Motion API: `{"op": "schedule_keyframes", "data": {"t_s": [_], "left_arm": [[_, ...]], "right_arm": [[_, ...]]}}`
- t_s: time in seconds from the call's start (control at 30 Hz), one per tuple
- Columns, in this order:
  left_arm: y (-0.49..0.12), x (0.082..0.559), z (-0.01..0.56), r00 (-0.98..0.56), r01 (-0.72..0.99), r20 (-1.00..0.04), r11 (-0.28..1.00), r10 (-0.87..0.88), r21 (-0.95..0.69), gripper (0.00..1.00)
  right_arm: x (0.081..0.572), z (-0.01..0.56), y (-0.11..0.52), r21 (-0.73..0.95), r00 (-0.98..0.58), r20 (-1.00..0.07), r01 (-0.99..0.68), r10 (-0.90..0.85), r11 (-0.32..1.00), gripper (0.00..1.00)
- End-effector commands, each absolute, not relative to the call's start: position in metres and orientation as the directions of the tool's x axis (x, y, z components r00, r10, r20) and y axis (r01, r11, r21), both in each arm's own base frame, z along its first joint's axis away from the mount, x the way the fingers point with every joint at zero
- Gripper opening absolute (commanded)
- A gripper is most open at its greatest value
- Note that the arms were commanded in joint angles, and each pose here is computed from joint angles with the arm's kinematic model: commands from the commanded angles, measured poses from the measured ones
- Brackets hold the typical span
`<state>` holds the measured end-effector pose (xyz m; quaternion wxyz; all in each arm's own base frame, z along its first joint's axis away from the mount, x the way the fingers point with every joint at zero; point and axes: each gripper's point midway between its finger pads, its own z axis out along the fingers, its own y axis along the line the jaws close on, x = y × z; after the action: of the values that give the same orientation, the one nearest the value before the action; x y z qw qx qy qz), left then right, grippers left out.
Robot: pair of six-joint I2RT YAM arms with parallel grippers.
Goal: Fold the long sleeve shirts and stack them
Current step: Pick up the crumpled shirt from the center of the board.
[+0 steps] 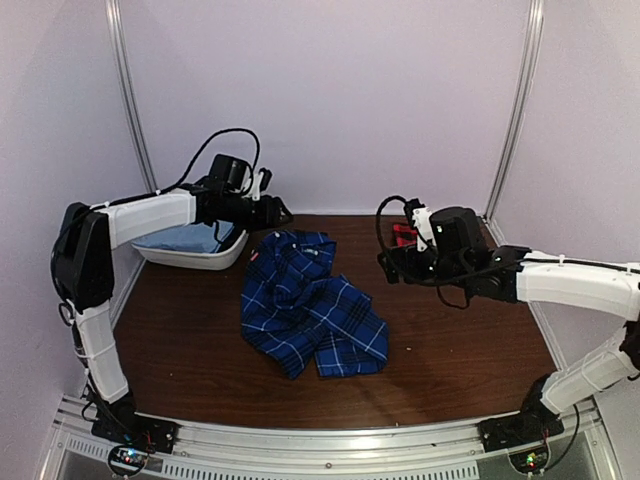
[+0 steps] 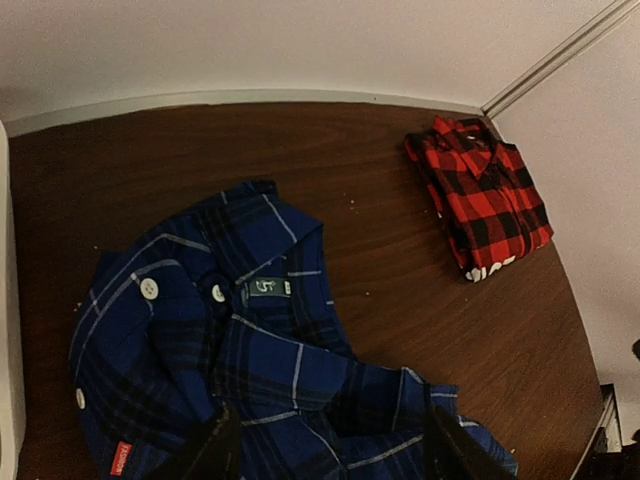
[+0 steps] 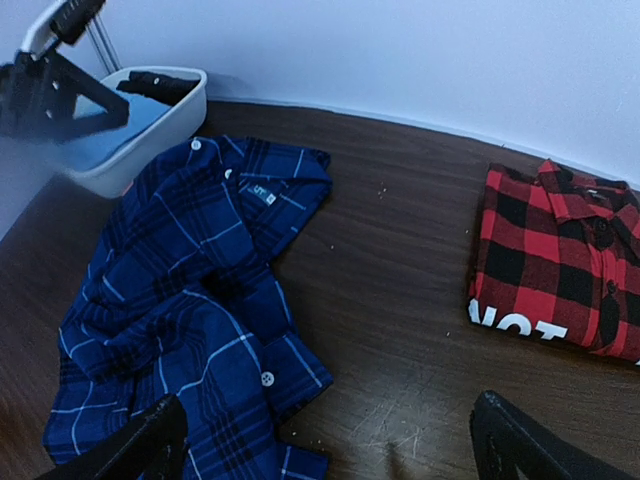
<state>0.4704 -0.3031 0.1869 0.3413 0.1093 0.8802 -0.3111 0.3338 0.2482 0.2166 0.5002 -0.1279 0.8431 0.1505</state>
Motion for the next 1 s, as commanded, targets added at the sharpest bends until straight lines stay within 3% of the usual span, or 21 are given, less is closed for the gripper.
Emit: {"op": "schedule_keyframes", "data": {"t_s": [0.0, 0.27, 0.57, 0.73, 0.97], "left_arm": [[-0.296, 0.443, 0.253, -0.654, 0.439, -0.754, 0.781, -0.060, -0.443, 0.63], [-0.304, 0.374, 0.203, -0.760, 0.364, -0.645, 0.773, -0.076, -0.520, 0.64], [-0.312, 0.336, 0.164, -0.829, 0.300, -0.552, 0.760, -0.091, -0.576, 0.64], [-0.305, 0.328, 0.152, -0.849, 0.246, -0.515, 0.770, -0.123, -0.589, 0.64], [-0.308, 0.319, 0.141, -0.872, 0.227, -0.472, 0.748, -0.129, -0.624, 0.64]], "right_arm": [[0.323, 0.173, 0.261, 0.125, -0.548, -0.820, -0.451, -0.164, 0.884, 1.00], [0.301, 0.109, 0.290, 0.190, -0.631, -0.723, -0.572, -0.281, 0.798, 1.00], [0.296, 0.079, 0.320, 0.231, -0.653, -0.680, -0.622, -0.333, 0.748, 0.84], [0.296, 0.073, 0.326, 0.241, -0.662, -0.666, -0.627, -0.344, 0.741, 0.64], [0.293, 0.080, 0.337, 0.258, -0.660, -0.663, -0.645, -0.354, 0.719, 0.23]]}}
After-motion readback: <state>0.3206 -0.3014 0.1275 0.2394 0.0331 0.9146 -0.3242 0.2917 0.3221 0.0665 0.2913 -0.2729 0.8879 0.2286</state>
